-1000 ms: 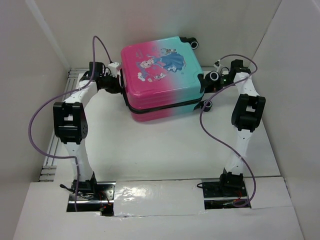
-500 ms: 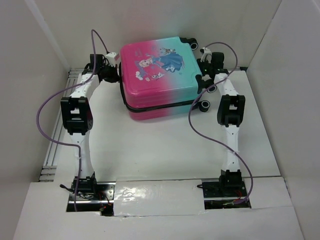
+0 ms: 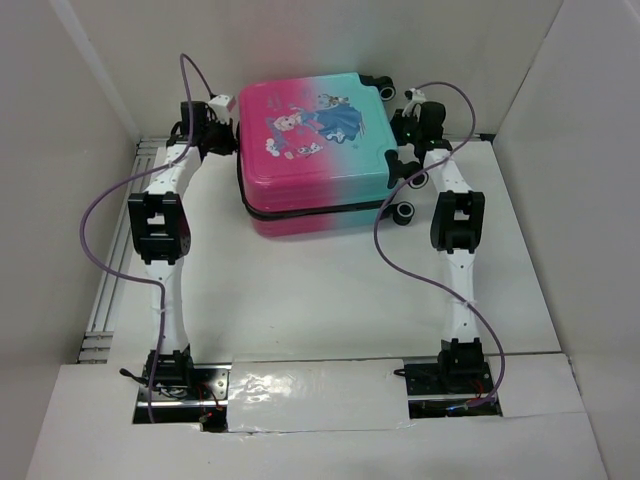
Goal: Pack the luggage
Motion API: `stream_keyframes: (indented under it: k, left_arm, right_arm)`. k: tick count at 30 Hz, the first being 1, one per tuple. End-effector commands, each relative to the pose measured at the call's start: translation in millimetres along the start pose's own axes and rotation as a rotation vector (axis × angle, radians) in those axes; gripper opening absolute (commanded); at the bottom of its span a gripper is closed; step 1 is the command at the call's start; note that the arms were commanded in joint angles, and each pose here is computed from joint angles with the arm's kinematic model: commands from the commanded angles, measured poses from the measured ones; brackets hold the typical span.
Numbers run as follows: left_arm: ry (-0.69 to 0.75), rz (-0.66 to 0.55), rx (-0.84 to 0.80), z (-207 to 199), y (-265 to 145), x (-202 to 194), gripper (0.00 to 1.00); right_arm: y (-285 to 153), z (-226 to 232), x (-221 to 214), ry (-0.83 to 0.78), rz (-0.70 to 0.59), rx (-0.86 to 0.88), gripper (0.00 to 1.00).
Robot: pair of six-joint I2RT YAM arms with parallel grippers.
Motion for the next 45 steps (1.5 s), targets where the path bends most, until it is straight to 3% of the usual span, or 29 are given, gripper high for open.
stream_keyframes:
  k: [1,3,4,5,6,9,12,19,24,29,32,37,45]
  left_arm:
    - [0.005,-0.222,0.123,27,-3,48,0.00]
    - [0.020,-0.249,0.057,19,-4,50,0.00]
    - [0.050,-0.262,0.018,7,-4,52,0.00]
    - [0.101,-0.300,0.001,-5,-16,68,0.00]
    - [0.121,-0.295,-0.022,-9,-17,59,0.00]
    - [0.219,-0.322,-0.133,-41,-36,66,0.00]
    - [0.288,-0.334,-0.230,-78,-58,66,0.00]
    - [0.350,-0.324,-0.349,-146,-104,44,0.00]
    - [0.389,-0.319,-0.413,-206,-155,36,0.00]
    - [0.349,-0.317,-0.503,-250,-194,-4,0.00]
    - [0.320,-0.275,-0.480,-258,-198,-22,0.00]
    - [0.259,-0.209,-0.394,-248,-194,-42,0.00]
    - [0.187,-0.154,-0.379,-215,-173,-62,0.00]
  right_arm:
    - [26,-20,28,-0.041,-0.342,-0.122,0.02]
    - [25,-19,33,-0.031,-0.354,-0.136,0.13]
    - [21,-17,43,-0.017,-0.370,-0.155,0.25]
    - [18,-15,45,0.008,-0.357,-0.169,0.56]
    - [16,-13,47,0.023,-0.351,-0.179,0.70]
    - [-6,-7,63,0.068,-0.323,-0.211,0.93]
    - [-40,-8,84,0.113,-0.297,-0.297,1.00]
    - [-140,-3,142,0.132,-0.387,-0.574,1.00]
    - [-182,39,180,0.000,-0.417,-0.515,1.00]
    - [-176,104,191,-0.141,-0.373,-0.304,1.00]
    - [-156,164,176,-0.255,-0.281,-0.041,1.00]
    - [-99,256,113,-0.389,-0.144,0.212,1.00]
    - [-35,339,43,-0.493,-0.078,0.329,1.00]
Point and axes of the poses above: each gripper's point midway between its finger pads, its own y axis out along the fingers, its own z axis along the line the jaws close on, x = y × z, the point moved 7 cm from there along -y, back along the fingers, and after that the axes turned 6 degrees about y, right-handed, at the moved point
